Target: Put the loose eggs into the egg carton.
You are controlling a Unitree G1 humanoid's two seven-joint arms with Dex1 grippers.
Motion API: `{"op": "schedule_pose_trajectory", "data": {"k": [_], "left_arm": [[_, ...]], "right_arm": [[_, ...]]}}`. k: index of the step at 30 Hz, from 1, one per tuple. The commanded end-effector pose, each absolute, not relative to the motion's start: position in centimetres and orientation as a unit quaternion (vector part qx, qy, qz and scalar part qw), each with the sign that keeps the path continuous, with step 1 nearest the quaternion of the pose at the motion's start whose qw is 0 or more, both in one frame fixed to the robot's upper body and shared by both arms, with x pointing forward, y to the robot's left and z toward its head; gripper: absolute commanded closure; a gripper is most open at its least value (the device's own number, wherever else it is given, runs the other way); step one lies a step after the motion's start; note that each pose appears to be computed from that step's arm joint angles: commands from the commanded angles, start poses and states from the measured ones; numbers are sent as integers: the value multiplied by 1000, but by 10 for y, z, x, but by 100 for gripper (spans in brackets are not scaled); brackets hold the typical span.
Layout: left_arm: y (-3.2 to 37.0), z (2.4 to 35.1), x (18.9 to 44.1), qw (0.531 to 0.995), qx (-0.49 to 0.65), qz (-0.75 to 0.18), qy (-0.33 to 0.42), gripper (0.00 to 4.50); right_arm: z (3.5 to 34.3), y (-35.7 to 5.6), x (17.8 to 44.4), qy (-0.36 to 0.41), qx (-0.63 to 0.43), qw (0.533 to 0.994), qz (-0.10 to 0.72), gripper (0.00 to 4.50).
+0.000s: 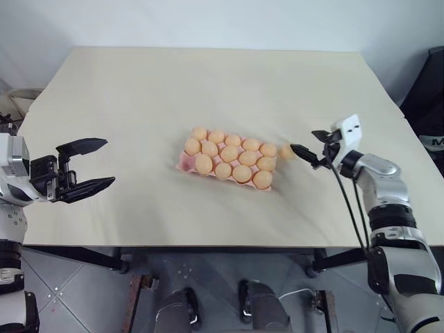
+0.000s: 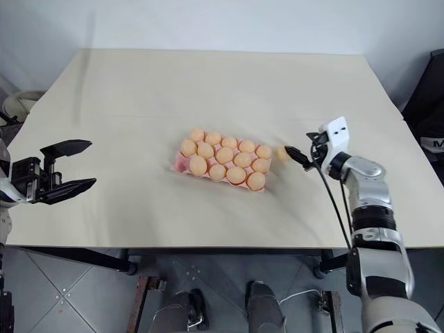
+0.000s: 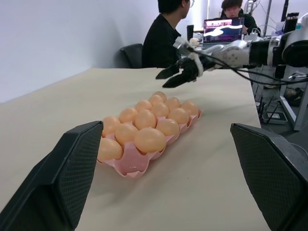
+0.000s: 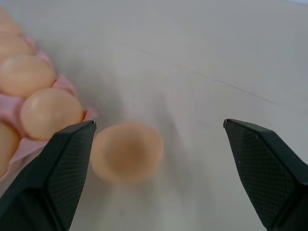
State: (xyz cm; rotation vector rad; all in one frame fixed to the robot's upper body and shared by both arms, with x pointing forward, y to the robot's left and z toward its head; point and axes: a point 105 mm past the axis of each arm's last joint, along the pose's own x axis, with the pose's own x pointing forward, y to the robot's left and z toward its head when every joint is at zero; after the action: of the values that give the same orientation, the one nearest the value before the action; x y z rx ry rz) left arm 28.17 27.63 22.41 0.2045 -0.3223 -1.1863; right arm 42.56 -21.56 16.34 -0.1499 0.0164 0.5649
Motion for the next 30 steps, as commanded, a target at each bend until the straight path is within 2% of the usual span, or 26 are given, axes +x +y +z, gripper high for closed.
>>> {"op": "schedule_pose_trajectory", "data": {"k": [1,12,25,30], "left_arm": [[275,228,266,778,119,-595,-161,0],[274,229,259,782,124,-588,-163,0],[270,231,259,783,129,-585,-168,0],[269,231,260,784,130,-583,-171,0]], "right_arm": [[173,-213,431,-14,-73,959,274,6],[146,-200,437,27,-89,956,280,6],[143,-193,447,34,-86,962,255,6],[143,-184,444,28,-87,955,281,164]]}}
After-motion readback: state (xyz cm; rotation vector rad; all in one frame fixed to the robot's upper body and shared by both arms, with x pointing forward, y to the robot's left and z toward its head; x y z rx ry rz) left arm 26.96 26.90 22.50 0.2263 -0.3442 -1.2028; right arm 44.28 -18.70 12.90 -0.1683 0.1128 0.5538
